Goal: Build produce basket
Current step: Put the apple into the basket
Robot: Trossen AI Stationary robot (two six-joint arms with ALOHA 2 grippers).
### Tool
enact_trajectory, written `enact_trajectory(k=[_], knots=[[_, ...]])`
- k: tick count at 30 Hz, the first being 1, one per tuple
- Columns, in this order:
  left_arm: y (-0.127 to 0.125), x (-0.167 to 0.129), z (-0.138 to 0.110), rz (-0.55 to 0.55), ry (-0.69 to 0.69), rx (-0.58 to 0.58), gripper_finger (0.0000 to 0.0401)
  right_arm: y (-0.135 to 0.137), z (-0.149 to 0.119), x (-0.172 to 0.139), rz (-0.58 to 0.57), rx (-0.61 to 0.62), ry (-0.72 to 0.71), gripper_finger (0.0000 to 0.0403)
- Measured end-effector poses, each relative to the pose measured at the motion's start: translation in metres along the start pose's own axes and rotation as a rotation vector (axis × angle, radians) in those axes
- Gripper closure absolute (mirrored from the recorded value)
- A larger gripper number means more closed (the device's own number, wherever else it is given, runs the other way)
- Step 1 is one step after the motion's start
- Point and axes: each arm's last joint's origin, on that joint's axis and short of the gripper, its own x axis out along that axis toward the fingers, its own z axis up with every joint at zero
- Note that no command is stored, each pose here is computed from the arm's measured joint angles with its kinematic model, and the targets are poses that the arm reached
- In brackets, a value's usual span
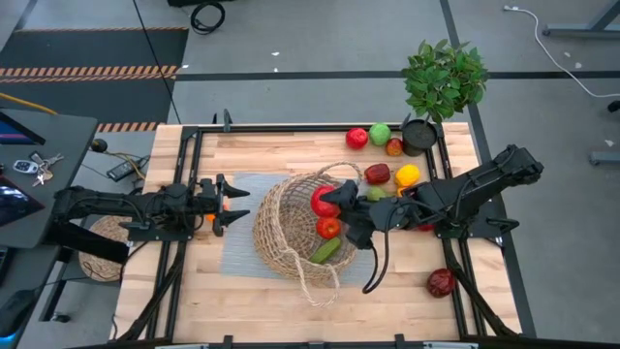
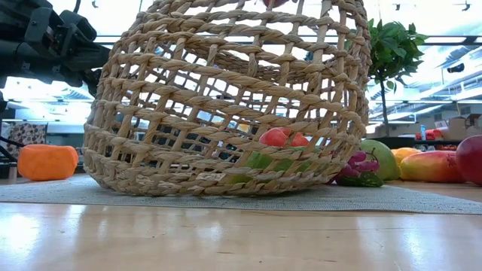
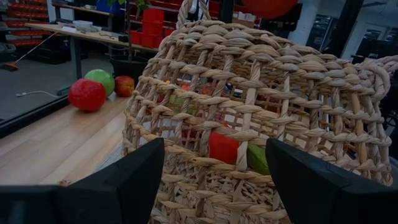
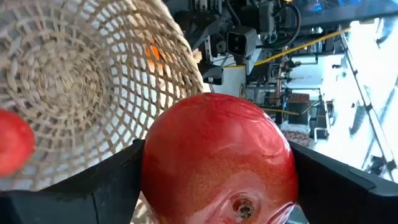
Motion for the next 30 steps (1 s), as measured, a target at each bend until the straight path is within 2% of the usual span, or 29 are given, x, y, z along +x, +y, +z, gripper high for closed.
enact_trajectory(k=[6,14,24,30], knots=[[0.0,0.0,0.0,0.0,0.0,0.0,0.0115,0.0,0.0,0.001,0.017,0.19,-0.025,0.0043],[0.0,0.0,0.0,0.0,0.0,0.0,0.0115,-0.003,-0.007,0.009,0.124,0.418,-0.146,0.0043],[0.0,0.0,0.0,0.0,0.0,0.0,0.0115,-0.008,-0.022,0.019,0.203,0.575,-0.207,0.0043],[0.0,0.0,0.0,0.0,0.0,0.0,0.0115,-0.013,-0.03,0.025,0.282,0.737,-0.274,0.0043]])
